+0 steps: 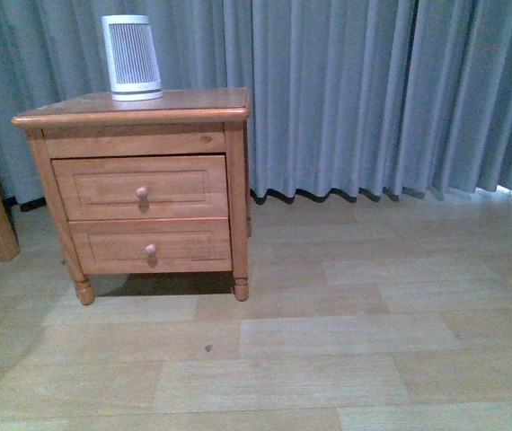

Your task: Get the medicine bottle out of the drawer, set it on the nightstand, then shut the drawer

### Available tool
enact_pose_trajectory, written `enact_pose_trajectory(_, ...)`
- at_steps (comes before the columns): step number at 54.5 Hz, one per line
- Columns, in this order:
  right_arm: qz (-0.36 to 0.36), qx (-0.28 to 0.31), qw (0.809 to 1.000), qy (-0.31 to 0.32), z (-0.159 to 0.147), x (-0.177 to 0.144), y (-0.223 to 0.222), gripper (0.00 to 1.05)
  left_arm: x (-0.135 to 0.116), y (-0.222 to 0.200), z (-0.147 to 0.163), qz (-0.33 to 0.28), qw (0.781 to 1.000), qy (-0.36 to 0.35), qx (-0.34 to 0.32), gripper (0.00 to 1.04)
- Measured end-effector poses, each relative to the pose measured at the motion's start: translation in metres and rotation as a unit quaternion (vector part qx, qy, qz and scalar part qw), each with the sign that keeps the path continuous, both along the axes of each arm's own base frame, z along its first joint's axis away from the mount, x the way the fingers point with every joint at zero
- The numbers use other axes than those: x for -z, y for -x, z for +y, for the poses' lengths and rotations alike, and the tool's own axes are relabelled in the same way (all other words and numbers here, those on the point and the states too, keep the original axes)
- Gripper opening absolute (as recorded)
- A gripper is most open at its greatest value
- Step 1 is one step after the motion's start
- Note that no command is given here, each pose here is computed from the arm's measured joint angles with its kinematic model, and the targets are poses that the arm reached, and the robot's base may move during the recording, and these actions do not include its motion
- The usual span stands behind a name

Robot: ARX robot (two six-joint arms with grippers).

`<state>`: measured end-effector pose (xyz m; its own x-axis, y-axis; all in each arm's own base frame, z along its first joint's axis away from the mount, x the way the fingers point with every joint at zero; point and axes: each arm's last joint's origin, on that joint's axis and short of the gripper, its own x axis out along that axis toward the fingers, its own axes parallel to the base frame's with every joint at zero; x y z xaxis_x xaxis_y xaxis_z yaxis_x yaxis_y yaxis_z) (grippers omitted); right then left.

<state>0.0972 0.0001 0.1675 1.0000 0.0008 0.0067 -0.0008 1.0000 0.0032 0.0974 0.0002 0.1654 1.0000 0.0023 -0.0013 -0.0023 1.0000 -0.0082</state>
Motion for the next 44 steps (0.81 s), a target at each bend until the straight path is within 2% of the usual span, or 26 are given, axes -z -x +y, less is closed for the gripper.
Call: enact_pose_trajectory(44, 0.000, 0.000, 1.000, 0.000, 0.0000, 0.0000, 0.0000, 0.98, 0.0000, 0.0000, 0.0000, 0.000, 1.000, 0.000, 0.000, 0.98)
